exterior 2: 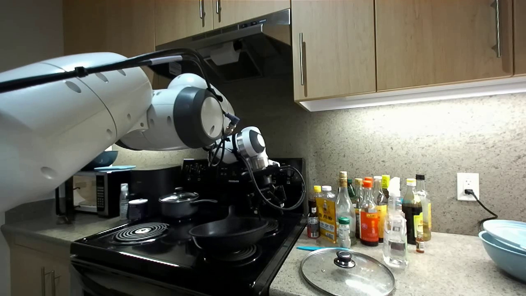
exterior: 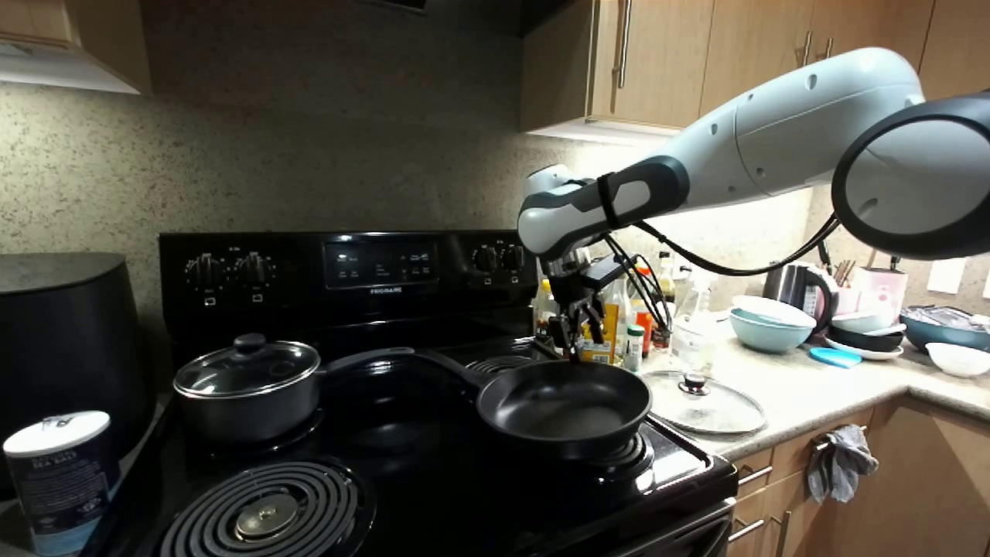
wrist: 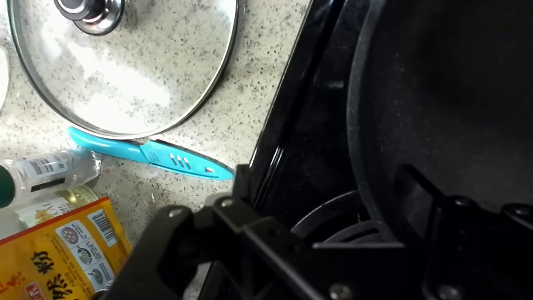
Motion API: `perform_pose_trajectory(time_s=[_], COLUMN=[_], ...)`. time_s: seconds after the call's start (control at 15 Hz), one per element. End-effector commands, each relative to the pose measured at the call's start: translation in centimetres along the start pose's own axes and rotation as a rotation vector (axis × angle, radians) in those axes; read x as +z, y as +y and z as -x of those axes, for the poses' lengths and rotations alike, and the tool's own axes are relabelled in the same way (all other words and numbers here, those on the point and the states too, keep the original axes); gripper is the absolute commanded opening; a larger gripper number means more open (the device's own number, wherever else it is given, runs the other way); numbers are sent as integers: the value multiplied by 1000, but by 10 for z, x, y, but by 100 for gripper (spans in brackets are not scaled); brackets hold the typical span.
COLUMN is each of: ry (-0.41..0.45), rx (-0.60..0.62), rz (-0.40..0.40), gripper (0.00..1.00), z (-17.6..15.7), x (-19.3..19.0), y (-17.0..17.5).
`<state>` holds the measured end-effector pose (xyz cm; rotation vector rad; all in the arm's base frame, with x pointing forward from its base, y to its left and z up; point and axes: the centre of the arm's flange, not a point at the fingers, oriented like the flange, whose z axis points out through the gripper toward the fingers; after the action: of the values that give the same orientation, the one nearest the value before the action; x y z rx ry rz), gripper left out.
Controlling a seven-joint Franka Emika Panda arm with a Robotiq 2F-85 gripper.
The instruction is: Move the pan backwards
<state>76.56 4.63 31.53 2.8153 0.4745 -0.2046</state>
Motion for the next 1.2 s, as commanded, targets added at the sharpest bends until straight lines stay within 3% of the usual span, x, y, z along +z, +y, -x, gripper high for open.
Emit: perform_pose_trajectory(time_s=[0.0,0.73,0.8,0.87,1.13], ry=[0,-58,-56,-59,-65], rx=[1,-28,3,-27,-22], rz=[0,-70,-69,-43,-48], gripper=[97,100,100,100,100], z=[0,61,57,25,32], x=[0,0,-2,1,-4], y=[0,-24,-20,-17,-15])
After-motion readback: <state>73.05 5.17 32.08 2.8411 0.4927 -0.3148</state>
